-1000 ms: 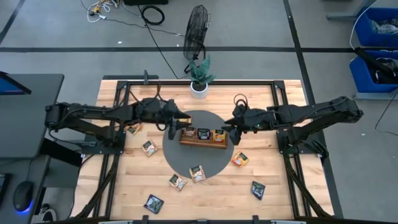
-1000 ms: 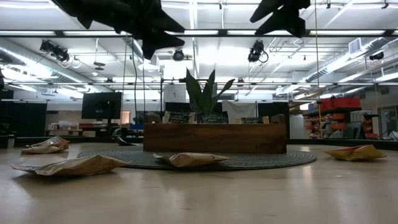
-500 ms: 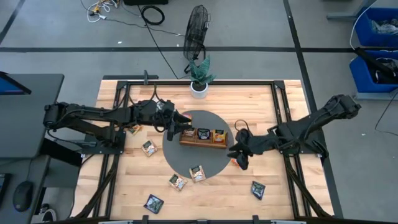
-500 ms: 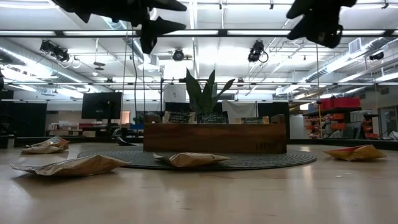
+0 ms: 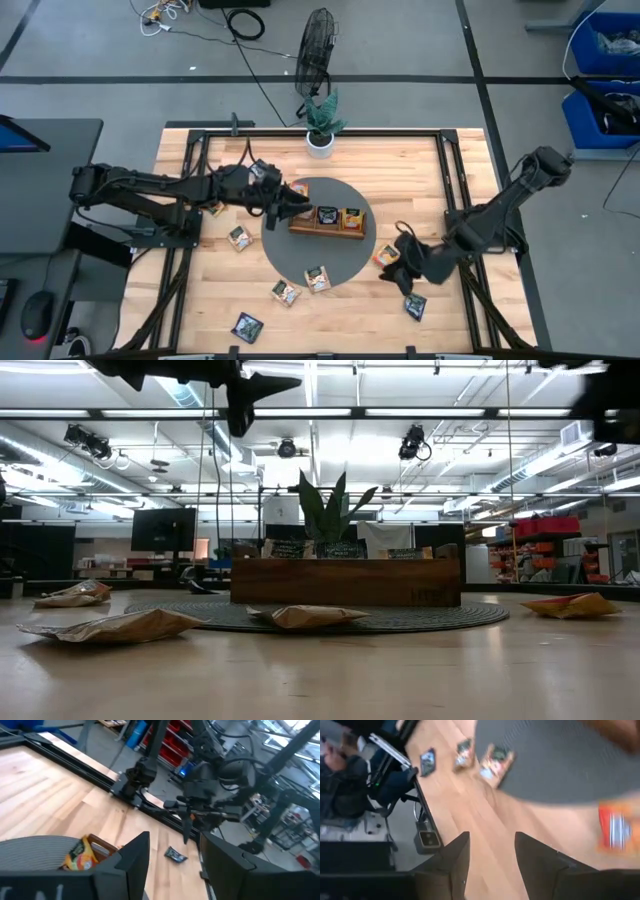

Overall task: Pick & Place Tea
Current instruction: Put the yellow tea bag into the right section of the wooden organizer

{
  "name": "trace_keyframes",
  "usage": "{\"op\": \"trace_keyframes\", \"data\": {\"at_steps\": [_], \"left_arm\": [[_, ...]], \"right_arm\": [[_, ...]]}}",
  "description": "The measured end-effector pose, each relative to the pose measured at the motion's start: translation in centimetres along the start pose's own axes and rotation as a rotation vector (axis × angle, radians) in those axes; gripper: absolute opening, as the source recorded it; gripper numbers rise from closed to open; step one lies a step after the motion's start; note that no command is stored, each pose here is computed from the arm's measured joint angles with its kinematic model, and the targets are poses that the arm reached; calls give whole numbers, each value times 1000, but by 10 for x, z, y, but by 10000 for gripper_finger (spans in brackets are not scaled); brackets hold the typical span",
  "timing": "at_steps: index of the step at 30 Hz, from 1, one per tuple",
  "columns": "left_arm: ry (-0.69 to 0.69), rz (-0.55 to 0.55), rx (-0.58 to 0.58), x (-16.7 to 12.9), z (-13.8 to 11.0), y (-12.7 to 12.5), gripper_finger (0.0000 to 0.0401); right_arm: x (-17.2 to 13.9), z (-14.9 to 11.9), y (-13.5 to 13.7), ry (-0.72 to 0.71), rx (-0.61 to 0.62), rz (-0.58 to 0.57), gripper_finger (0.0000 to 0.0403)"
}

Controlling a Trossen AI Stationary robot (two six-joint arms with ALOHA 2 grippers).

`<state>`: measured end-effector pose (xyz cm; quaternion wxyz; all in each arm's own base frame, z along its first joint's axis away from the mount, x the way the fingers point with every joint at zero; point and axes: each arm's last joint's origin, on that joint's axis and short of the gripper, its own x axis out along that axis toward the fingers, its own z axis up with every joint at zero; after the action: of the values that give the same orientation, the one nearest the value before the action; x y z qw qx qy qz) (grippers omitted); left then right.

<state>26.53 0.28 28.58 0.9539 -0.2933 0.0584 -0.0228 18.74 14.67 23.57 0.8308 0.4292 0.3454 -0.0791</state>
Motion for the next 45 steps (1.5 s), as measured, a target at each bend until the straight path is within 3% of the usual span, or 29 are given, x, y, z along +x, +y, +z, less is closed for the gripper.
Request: {"op": "trace_keyframes", "data": {"at_steps": [7, 13, 17, 27, 38, 45], "left_arm": [[38, -56, 3, 1, -5, -7, 181], [56, -84, 51, 1, -7, -10, 181], [66, -99, 49, 1, -7, -10, 181], [69, -109, 39, 1, -7, -10, 181], [33, -131, -1, 1, -3, -12, 181], [-12, -154, -19, 0, 2, -14, 181]], "right_arm": [[-14, -34, -6, 42, 285, -76, 164], [-24, -52, -12, 77, 429, -129, 164], [-28, -58, -23, -45, 521, -197, 164], [13, -54, -30, -173, 533, -304, 164], [73, -72, -39, -285, 552, -300, 164], [86, -76, -47, -300, 547, -334, 164]]}}
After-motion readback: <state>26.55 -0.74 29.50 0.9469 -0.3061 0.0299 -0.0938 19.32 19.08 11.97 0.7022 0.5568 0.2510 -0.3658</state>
